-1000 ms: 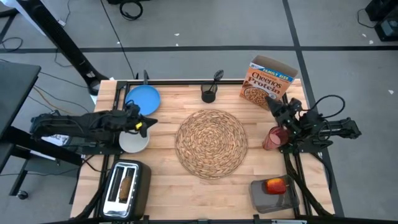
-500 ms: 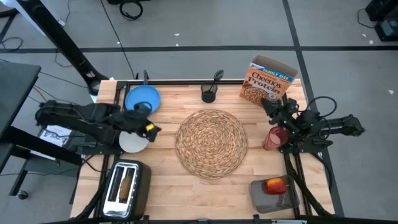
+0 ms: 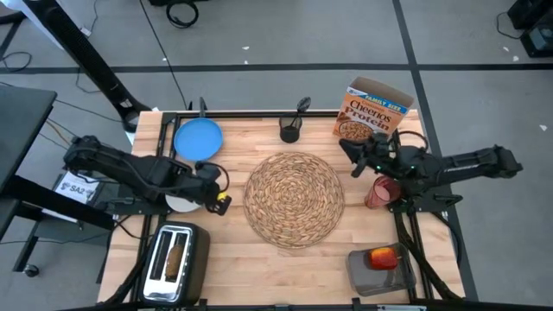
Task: Arrange a breakfast setting
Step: Put the white bowl on the brown placemat
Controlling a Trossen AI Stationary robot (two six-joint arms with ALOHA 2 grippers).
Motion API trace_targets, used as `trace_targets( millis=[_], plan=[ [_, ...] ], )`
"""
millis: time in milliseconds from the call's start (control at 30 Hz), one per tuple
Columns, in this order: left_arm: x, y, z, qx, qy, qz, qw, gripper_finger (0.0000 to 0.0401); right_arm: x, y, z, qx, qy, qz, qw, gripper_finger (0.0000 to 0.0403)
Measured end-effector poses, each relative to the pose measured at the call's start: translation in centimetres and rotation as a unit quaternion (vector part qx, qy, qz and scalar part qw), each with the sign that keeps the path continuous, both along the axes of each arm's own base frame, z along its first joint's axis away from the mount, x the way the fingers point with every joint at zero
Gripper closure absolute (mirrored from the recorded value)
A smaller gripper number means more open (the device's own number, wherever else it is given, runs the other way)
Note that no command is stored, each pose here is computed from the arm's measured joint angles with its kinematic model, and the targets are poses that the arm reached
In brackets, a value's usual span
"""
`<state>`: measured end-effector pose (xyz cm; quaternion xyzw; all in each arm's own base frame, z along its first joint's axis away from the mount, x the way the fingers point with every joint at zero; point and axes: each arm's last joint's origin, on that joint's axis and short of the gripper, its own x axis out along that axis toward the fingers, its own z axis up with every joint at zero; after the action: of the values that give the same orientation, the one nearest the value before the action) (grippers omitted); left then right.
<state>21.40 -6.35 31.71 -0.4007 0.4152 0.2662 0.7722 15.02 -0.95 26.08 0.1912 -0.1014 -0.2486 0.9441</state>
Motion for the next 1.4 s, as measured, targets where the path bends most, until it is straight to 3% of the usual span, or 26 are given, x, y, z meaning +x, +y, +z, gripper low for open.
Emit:
trace_targets(
  millis=[300, 467, 600, 833, 1033, 1200, 1400],
  plan=[
    [0.6, -0.5, 2.0, 0.007, -0.051, 0.012, 0.999, 0.0400, 3.2, 0.4, 2.0, -0.072, 0.107, 0.053, 0.990, 0.0339],
    [1.2, -0.5, 1.6, 0.012, -0.047, 0.020, 0.999, 0.0393, 4.9, 0.7, 2.1, -0.080, 0.136, 0.091, 0.983, 0.0315],
    [1.6, 0.2, 1.3, 0.043, -0.035, 0.014, 0.998, 0.0364, 5.7, 0.8, 1.6, -0.076, 0.154, 0.108, 0.979, 0.0296],
    [2.2, 2.2, 1.0, -0.018, -0.010, 0.022, 1.000, 0.0309, 6.2, 1.4, 0.8, -0.074, 0.179, 0.143, 0.971, 0.0247],
    [1.9, 2.0, 0.4, -0.039, 0.028, 0.048, 0.998, 0.0240, 6.1, 1.6, 0.5, -0.050, 0.190, 0.148, 0.969, 0.0202],
    [0.6, 2.2, -0.8, 0.010, 0.125, 0.086, 0.988, 0.0198, 6.0, 1.6, 0.0, -0.047, 0.211, 0.148, 0.965, 0.0181],
    [0.7, 4.4, -0.8, 0.035, 0.142, 0.087, 0.985, 0.0193, 6.1, 1.5, 0.0, -0.047, 0.209, 0.144, 0.966, 0.0178]
  ],
)
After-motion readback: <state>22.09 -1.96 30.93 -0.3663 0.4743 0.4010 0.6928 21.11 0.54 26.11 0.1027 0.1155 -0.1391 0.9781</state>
